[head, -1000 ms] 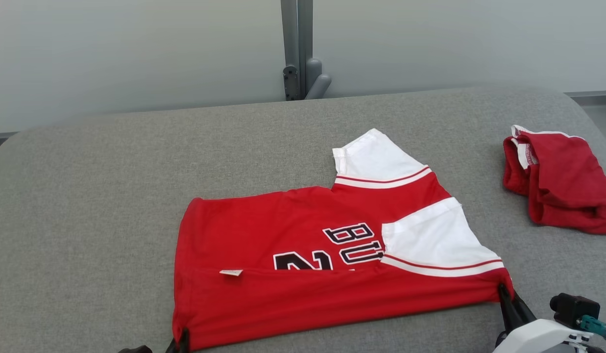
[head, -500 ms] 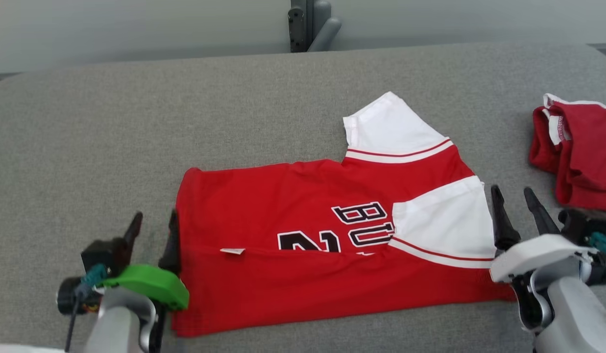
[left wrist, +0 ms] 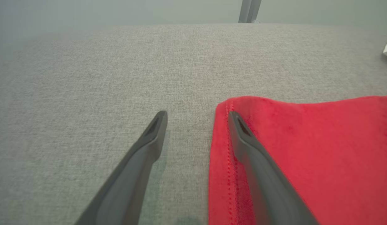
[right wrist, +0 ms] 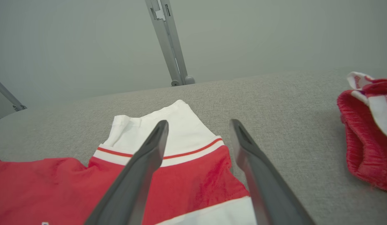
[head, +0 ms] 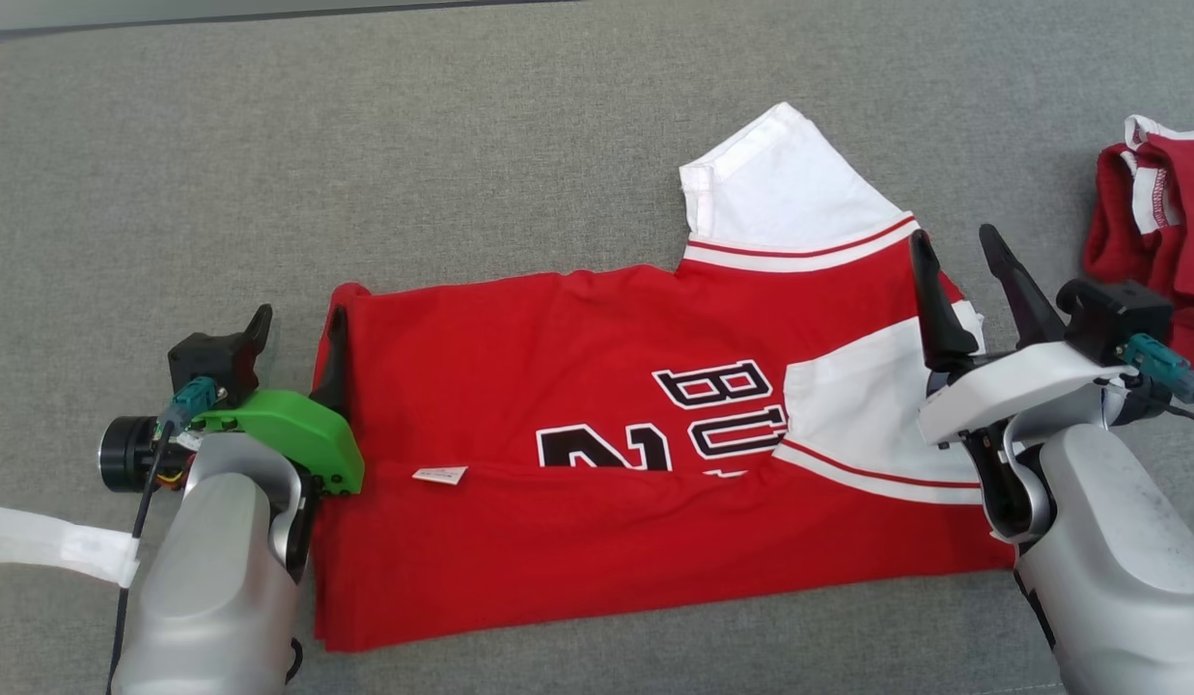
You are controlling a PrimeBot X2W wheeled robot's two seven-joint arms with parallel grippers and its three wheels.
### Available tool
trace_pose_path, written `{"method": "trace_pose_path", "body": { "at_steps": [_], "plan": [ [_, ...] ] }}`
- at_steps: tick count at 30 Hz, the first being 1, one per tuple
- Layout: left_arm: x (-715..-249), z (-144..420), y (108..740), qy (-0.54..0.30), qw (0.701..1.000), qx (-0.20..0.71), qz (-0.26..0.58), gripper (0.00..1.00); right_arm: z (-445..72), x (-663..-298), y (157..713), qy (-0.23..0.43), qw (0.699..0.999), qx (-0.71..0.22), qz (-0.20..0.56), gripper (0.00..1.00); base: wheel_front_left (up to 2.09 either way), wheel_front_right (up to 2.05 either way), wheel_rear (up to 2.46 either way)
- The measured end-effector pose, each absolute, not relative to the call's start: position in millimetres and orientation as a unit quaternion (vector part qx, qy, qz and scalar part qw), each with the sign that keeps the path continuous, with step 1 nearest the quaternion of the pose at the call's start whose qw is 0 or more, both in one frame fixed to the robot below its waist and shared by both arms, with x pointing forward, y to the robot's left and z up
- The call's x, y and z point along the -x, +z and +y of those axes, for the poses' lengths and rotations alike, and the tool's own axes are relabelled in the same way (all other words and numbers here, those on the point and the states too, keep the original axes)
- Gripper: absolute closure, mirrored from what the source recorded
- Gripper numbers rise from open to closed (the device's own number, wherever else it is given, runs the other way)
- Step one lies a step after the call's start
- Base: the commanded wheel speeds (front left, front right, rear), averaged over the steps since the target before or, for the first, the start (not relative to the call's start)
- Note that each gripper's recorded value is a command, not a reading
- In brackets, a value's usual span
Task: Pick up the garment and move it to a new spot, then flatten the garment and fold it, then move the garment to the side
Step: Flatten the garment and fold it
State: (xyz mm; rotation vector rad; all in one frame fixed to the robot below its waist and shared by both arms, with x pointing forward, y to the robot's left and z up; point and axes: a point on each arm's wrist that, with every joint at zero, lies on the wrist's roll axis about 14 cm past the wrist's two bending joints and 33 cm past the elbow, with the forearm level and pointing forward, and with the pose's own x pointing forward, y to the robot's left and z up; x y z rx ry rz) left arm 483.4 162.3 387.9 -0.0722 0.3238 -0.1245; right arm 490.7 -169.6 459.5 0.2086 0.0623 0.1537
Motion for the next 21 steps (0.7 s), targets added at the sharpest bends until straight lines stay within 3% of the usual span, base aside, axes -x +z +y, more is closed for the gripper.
{"method": "trace_pose_path", "body": {
  "at_steps": [10,11,13,15,17,21],
  "plan": [
    [-490.4,139.6,370.1,-0.092,0.977,0.029,0.192,0.02,-162.6,-511.0,467.1,0.096,0.991,-0.087,0.022,0.0,0.0,0.0,0.0],
    [-491.5,137.8,369.0,-0.095,0.976,0.027,0.194,0.09,-161.4,-514.1,468.0,0.1,0.991,-0.084,0.022,0.0,0.0,0.0,0.0],
    [-492.2,133.1,366.9,-0.104,0.974,0.022,0.198,0.52,-160.1,-520.9,468.8,0.107,0.991,-0.073,0.023,0.0,0.0,0.0,0.0],
    [-491.7,125.8,365.5,-0.116,0.972,0.017,0.202,0.71,-158.0,-529.1,470.1,0.114,0.991,-0.062,0.025,0.0,0.0,0.0,0.0],
    [-490.4,119.8,364.6,-0.126,0.97,0.016,0.206,1.0,-156.2,-539.4,474.8,0.121,0.991,-0.051,0.022,0.0,0.0,0.0,0.0],
    [-491.1,120.3,368.3,-0.124,0.971,0.025,0.202,1.0,-147.1,-557.4,479.9,0.135,0.99,-0.039,0.024,0.0,0.0,0.0,0.0]
  ]
}}
